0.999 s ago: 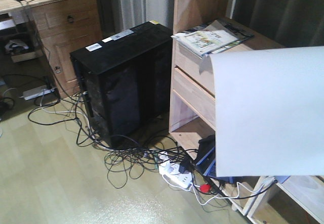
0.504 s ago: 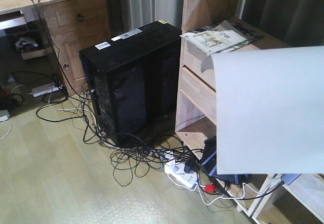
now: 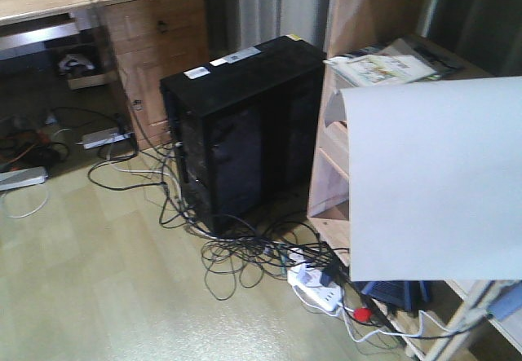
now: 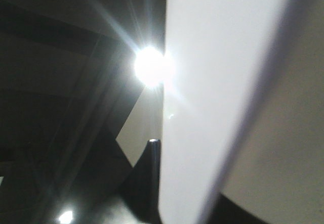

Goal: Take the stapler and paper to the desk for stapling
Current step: 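Drive the base away from the shelf toward the wooden desk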

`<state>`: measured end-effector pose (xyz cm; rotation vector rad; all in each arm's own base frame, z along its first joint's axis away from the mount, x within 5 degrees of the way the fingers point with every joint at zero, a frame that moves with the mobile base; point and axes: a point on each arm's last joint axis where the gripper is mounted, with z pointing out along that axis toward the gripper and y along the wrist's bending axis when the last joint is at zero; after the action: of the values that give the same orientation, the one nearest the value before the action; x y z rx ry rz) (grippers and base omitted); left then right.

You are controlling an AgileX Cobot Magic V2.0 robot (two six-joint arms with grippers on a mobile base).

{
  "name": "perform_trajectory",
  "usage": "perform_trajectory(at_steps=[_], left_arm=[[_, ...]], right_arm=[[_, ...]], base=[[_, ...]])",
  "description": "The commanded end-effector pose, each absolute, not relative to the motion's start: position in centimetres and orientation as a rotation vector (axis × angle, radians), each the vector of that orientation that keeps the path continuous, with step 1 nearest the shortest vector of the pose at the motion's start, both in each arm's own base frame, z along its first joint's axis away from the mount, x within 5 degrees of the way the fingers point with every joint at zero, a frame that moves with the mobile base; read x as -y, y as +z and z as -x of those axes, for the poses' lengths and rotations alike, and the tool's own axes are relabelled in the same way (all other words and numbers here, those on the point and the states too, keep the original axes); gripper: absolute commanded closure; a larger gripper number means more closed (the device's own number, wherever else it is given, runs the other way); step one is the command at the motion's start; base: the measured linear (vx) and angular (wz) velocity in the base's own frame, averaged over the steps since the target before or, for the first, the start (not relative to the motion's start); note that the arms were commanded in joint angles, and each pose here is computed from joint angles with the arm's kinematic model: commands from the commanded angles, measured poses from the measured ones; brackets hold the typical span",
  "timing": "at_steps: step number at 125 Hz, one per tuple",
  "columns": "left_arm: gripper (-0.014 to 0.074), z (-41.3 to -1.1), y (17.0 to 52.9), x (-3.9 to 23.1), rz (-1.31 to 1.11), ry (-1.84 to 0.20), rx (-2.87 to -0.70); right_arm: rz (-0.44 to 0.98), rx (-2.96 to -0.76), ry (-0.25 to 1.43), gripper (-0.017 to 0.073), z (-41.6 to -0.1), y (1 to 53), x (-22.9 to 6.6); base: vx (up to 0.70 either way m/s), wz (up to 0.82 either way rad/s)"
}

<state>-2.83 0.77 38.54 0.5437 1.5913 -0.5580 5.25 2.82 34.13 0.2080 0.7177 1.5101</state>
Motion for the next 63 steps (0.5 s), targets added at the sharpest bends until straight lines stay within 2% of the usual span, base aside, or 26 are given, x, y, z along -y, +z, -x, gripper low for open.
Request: perform_trajectory(at_steps=[1, 30, 63], left_arm=[[0.0600, 2.79, 40.21, -0.75, -0.501, -0.599, -1.478], [0.0600, 2.79, 40.21, -0.75, -0.501, -0.599, -1.478], [0.0600, 2.79, 40.21, -0.75, -0.501, -0.599, -1.478]], right_arm=[[-0.170, -0.661, 1.519, 0.0566, -4.89, 35.21, -2.77], [-0.170, -0.661, 1.519, 0.0566, -4.89, 35.21, -2.77], [-0.170, -0.661, 1.519, 0.0566, -4.89, 35.21, -2.77]], base=[[0.06, 0.30], [0.09, 0.40], [0.15, 0.57]])
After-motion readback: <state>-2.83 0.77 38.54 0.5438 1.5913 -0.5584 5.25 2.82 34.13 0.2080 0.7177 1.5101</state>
